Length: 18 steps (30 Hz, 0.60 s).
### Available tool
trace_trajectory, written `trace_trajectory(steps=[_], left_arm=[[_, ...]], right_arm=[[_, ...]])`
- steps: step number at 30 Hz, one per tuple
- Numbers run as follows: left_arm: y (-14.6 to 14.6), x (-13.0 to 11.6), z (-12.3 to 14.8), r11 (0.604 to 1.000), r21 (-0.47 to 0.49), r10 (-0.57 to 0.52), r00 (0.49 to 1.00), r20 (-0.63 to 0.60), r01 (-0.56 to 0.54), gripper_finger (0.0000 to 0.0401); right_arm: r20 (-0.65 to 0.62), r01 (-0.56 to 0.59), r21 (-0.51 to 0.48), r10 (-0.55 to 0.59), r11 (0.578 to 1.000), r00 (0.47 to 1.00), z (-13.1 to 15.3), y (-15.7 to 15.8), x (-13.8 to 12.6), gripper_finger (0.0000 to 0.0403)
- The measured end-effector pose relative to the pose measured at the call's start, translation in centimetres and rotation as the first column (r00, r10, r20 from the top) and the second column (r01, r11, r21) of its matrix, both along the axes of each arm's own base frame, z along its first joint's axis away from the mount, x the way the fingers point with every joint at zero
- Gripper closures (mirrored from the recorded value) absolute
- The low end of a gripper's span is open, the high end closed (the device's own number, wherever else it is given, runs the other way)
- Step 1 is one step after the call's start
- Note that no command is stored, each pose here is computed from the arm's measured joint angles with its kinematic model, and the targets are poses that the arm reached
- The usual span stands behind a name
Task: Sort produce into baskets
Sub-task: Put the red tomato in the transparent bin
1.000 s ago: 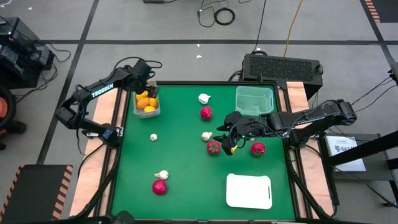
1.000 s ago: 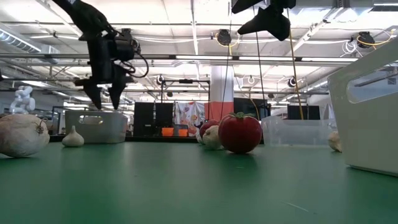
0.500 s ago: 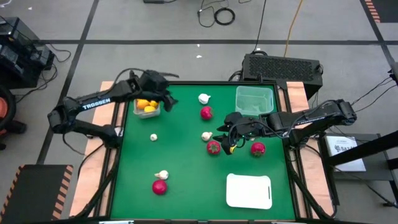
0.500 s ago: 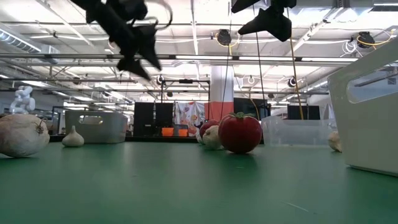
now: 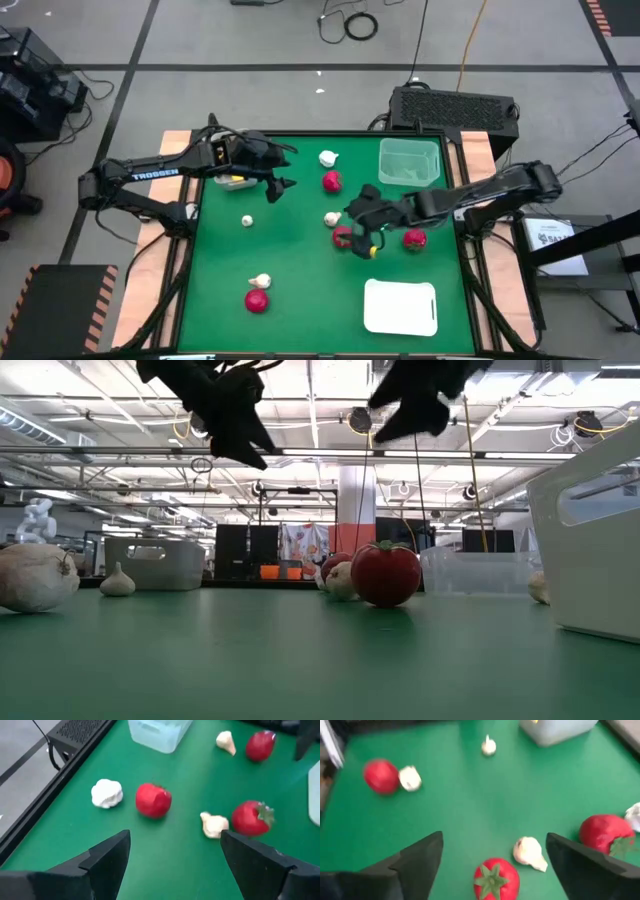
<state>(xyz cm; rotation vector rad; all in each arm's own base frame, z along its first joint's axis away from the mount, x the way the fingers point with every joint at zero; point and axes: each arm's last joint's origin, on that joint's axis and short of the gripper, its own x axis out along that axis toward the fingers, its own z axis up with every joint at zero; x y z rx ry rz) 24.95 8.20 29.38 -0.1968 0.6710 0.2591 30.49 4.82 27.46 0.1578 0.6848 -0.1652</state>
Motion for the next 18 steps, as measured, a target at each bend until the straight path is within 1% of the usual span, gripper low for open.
trace_trajectory(steps=[4,9,12,18], left_arm=[[-0.2,-0.7,0.2,0.999,0.026,-0.029,0.999,-0.029,0.03,0.0084],[-0.6,-1.8,0.1,0.999,0.035,-0.032,0.999,-0.014,0.032,0.0084],[-0.8,-2.3,-0.7,0.999,0.041,-0.031,1.0,0.003,0.031,0.0084],[-1.0,-2.9,-3.6,0.999,0.024,-0.025,0.999,-0.024,0.026,0.0084]], right_arm=[[-0.095,-0.016,-0.025,0.014,1.0,0.995,-2.7,0.3,1.4,0.0018],[-0.145,0.03,0.001,-0.03,1.0,0.989,-4.9,0.4,2.5,0.0005],[-0.153,0.052,0.009,-0.05,0.999,0.987,-5.6,0.2,2.9,0.0005],[-0.228,0.047,-0.01,-0.048,0.999,0.972,-7.8,0.4,3.5,0.0005]])
